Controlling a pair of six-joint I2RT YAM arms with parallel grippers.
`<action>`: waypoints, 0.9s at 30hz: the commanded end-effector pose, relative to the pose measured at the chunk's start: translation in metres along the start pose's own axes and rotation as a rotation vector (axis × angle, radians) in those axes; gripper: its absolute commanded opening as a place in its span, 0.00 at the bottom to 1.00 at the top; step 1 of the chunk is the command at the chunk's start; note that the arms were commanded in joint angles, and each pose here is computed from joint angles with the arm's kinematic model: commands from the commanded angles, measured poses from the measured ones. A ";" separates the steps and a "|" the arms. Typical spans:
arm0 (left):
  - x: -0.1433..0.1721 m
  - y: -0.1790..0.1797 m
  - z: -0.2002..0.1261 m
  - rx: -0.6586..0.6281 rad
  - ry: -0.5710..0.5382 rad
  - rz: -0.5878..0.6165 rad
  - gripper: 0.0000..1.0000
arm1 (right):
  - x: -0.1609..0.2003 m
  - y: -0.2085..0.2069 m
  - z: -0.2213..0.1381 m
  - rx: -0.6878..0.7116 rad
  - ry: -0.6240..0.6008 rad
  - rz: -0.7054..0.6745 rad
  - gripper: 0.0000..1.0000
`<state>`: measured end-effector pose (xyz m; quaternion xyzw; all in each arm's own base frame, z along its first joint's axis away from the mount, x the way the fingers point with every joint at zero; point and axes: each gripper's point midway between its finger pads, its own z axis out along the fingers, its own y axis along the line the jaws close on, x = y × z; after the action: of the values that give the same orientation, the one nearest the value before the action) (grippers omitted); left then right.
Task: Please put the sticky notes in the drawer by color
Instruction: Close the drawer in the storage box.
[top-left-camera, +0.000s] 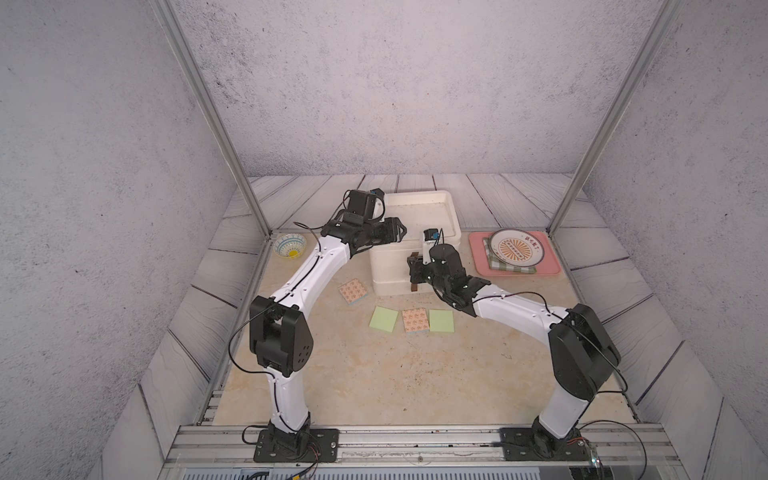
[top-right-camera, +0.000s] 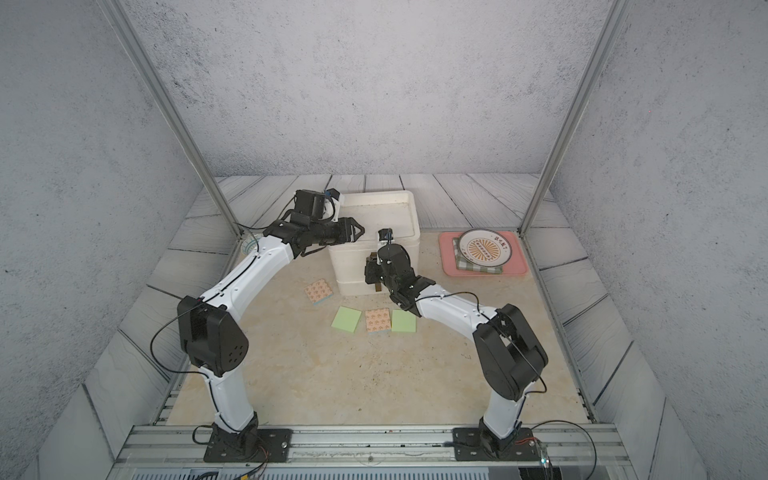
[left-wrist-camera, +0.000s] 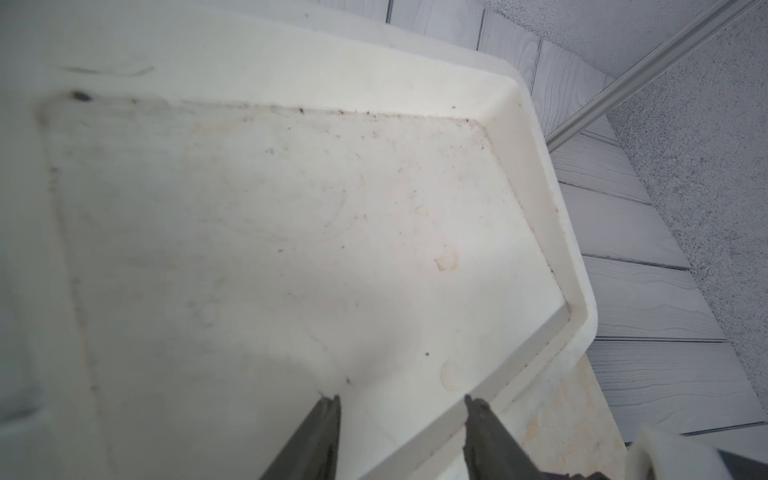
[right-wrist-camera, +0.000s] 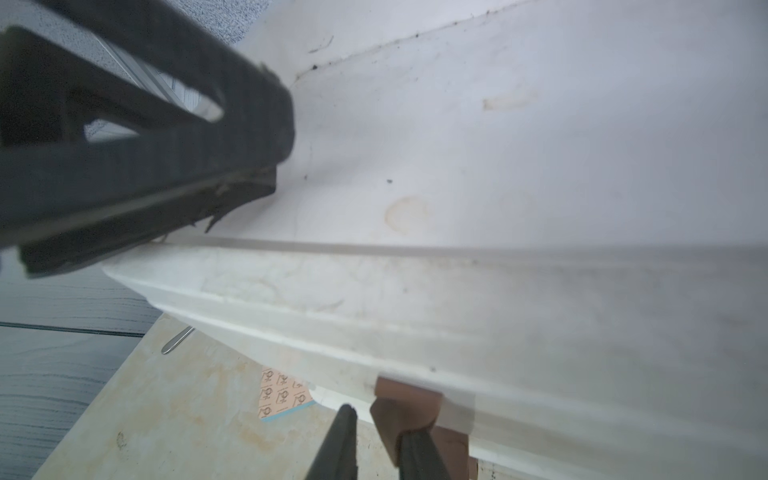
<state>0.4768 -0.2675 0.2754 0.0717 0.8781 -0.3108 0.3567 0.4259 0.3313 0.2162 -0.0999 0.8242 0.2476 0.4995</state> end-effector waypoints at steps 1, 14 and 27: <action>0.037 0.025 -0.001 -0.074 0.122 -0.065 0.53 | -0.026 0.012 0.016 -0.014 -0.087 -0.074 0.24; 0.010 0.007 -0.033 -0.064 0.071 -0.020 0.54 | 0.009 -0.002 -0.026 -0.025 0.020 -0.066 0.47; -0.030 -0.002 -0.008 -0.033 0.074 0.013 0.56 | 0.056 -0.015 -0.002 0.013 0.168 -0.037 0.65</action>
<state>0.4899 -0.2610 0.3304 0.0769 0.8749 -0.3027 0.3702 0.3959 0.3175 0.1753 -0.1371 0.8505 0.2309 0.4523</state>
